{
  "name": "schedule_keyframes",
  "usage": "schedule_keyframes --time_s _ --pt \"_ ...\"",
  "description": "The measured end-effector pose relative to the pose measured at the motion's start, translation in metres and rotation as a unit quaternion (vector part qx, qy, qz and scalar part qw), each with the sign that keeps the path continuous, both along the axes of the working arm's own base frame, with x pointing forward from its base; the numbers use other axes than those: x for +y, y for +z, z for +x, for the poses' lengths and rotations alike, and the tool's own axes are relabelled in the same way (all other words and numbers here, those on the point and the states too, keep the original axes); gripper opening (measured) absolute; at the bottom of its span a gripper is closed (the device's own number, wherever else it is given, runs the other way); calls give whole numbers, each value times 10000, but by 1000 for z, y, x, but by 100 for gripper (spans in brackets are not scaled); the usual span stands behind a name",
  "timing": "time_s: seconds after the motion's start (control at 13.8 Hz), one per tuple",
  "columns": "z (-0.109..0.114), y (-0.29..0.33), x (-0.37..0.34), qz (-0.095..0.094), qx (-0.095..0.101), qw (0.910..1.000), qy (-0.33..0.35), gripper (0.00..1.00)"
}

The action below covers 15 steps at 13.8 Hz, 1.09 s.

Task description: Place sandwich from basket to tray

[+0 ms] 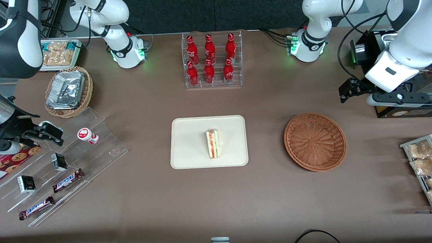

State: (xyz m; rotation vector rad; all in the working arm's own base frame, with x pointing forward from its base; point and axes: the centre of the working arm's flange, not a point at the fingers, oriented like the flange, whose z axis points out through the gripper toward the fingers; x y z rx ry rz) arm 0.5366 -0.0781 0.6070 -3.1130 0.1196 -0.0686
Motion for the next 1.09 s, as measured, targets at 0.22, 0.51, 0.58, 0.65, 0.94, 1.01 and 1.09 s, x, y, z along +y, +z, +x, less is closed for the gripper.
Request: schedule_keyframes --time_s 0.22,0.51,0.58,0.65,0.94,1.01,1.09 --pt "2 6 14 -20 -53 10000 -8 100" --pt "2 8 13 -25 -79 10000 -24 100" --pt "2 9 13 -25 -85 10000 -27 100" --pt "2 9 13 -25 -88 10000 -29 100" --pt "2 10 12 -27 -98 9999 -33 100" --pt "2 11 12 -27 -103 9999 -36 100" --pt "2 12 12 -29 -121 9999 -38 100"
